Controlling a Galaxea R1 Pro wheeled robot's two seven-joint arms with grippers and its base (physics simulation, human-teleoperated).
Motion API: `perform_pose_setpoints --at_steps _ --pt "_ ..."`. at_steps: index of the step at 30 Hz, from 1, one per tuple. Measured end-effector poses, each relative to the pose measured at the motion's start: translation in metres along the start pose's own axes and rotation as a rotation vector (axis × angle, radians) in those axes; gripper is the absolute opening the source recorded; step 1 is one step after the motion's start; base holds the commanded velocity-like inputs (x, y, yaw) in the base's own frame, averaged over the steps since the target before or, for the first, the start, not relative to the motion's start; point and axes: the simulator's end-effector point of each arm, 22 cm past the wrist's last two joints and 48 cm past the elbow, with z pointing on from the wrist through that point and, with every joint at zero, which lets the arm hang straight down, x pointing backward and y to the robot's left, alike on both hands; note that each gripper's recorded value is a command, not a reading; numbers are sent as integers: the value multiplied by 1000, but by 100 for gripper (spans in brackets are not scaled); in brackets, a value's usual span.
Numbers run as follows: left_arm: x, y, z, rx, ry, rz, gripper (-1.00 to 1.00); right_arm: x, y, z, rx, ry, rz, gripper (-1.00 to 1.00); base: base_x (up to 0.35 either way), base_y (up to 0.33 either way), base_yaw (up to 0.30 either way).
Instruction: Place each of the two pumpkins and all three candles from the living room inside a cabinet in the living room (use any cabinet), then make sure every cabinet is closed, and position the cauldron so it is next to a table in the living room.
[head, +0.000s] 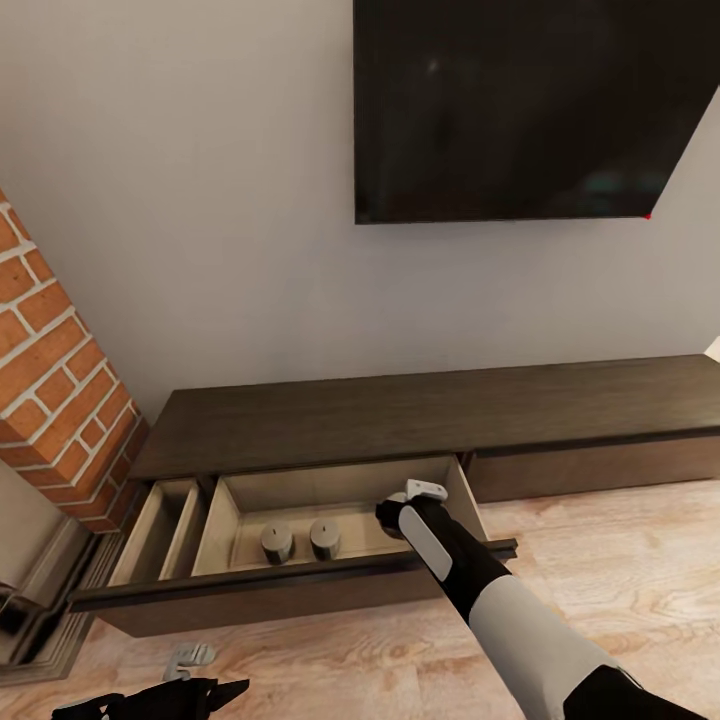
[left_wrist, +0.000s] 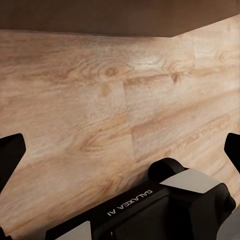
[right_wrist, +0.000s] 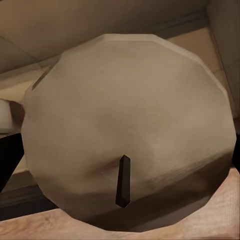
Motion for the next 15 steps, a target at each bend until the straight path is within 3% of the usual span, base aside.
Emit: perform_pose_setpoints --at_steps 15 --pt "0 0 0 0 -1 0 100 3 -1 1 4 13 -3 -100 62 40 0"
